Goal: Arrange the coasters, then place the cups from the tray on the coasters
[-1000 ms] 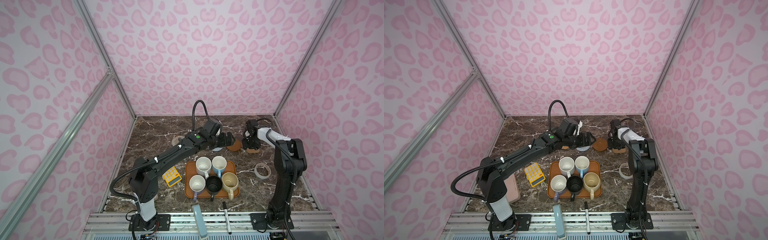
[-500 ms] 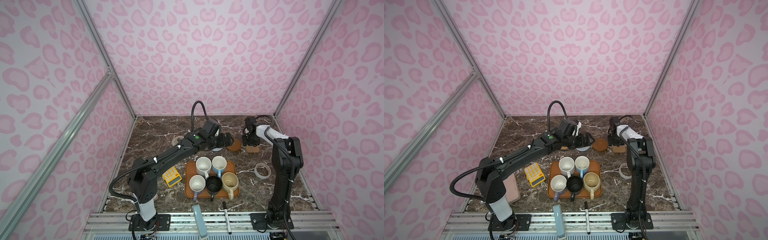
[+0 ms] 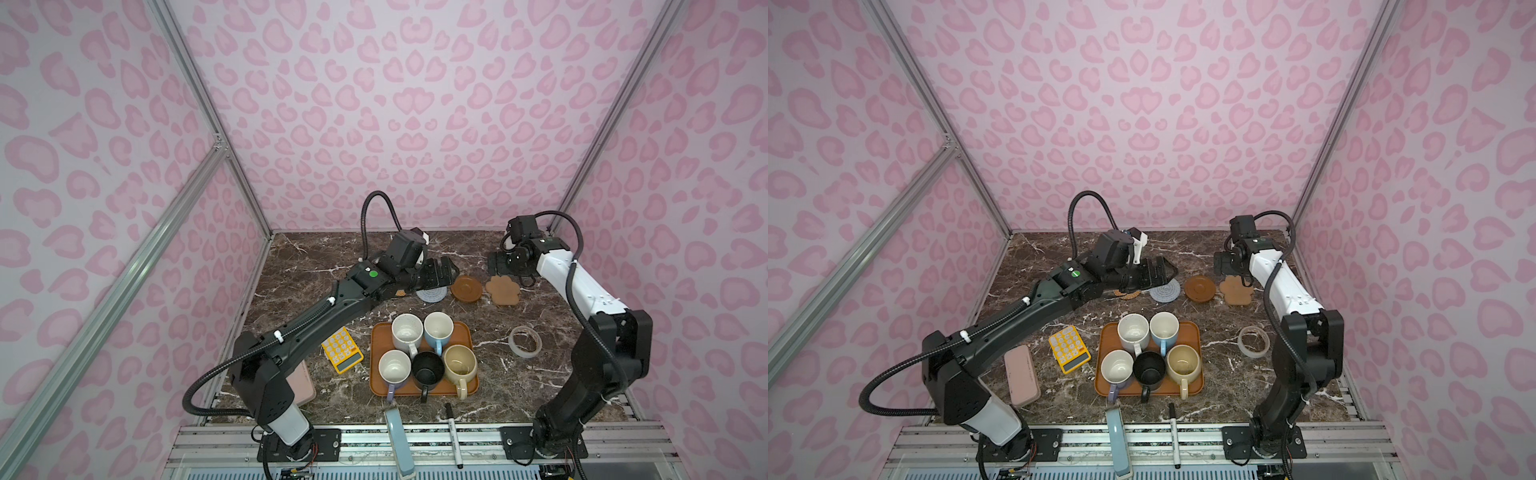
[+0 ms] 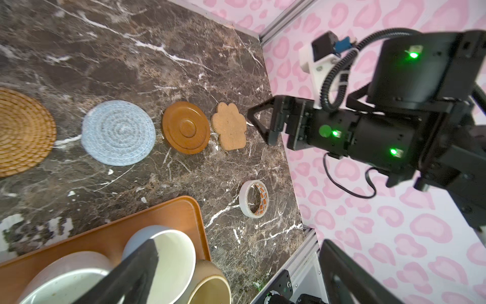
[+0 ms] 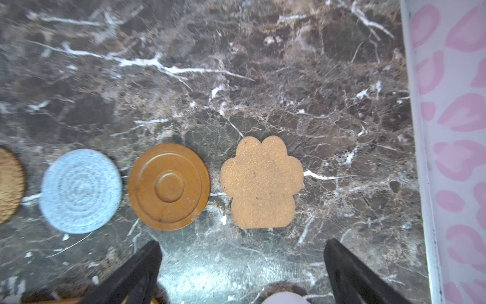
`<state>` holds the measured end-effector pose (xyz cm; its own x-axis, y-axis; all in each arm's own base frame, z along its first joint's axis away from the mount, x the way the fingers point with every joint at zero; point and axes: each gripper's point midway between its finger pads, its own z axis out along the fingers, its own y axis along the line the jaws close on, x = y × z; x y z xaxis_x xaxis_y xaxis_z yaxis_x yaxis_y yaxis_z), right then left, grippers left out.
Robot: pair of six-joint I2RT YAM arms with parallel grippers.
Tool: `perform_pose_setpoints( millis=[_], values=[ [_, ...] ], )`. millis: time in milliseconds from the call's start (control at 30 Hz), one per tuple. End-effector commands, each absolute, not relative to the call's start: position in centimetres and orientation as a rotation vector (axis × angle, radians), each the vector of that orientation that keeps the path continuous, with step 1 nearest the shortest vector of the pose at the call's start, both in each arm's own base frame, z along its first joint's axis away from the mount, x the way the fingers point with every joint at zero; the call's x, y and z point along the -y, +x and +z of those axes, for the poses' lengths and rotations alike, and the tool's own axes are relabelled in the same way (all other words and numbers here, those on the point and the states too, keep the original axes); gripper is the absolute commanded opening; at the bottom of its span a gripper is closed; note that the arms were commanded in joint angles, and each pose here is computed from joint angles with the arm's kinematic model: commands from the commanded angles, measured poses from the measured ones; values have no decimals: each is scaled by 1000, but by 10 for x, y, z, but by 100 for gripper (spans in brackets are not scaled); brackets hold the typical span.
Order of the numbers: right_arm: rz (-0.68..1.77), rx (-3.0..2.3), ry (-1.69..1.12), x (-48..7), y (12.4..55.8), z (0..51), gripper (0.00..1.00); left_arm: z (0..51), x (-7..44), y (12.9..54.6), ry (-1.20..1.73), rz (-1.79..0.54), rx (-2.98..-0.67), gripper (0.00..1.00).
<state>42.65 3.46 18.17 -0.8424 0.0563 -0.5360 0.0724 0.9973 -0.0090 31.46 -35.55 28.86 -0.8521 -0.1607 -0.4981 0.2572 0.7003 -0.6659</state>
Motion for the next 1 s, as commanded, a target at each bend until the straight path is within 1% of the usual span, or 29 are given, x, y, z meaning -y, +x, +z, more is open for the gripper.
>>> perform_pose_setpoints(
  millis=[0, 100, 167, 200, 233, 300, 333, 367, 400, 533, 667, 733, 767, 800, 833, 967],
  values=[
    [34, -2548, 73, -44, 407, 193, 99, 297, 324, 308, 31, -945, -2348, 98],
    [87, -2428, 68, -47, 398, 221, 99, 308, 297, 298, 19, -897, -2287, 98],
    [130, -2330, 132, -46, 392, 238, 99, 313, 270, 299, -74, -832, -2233, 98],
    [171, -2289, 144, -48, 391, 244, 99, 299, 257, 297, -133, -781, -2244, 98],
    [249, -2260, 120, -55, 387, 248, 99, 296, 242, 293, -168, -758, -2245, 98],
    [401, -2241, 82, -66, 378, 251, 99, 293, 226, 289, -143, -741, -2215, 98],
    [442, -2240, 88, -68, 376, 250, 99, 288, 216, 287, -146, -717, -2205, 96],
    [470, -2254, 69, -72, 373, 249, 99, 287, 205, 286, -185, -709, -2193, 97],
    [498, -2277, 40, -77, 370, 248, 99, 286, 200, 285, -205, -714, -2190, 95],
    [588, -2354, -64, -102, 352, 245, 99, 282, 195, 273, -235, -741, -2229, 96],
    [564, -2348, -177, -129, 329, 241, 99, 274, 194, 265, -250, -734, -2259, 96],
    [547, -2359, -223, -141, 319, 236, 99, 264, 198, 258, -298, -757, -2330, 96],
    [541, -2368, -248, -148, 314, 233, 99, 256, 200, 253, -327, -759, -2386, 98],
    [534, -2377, -269, -152, 309, 229, 99, 249, 203, 249, -348, -750, -2435, 91],
    [526, -2389, -291, -158, 304, 225, 99, 241, 206, 245, -380, -737, -2488, 86],
    [561, -2405, -349, -179, 288, 217, 99, 223, 232, 230, -411, -755, -2608, 83]
  ],
)
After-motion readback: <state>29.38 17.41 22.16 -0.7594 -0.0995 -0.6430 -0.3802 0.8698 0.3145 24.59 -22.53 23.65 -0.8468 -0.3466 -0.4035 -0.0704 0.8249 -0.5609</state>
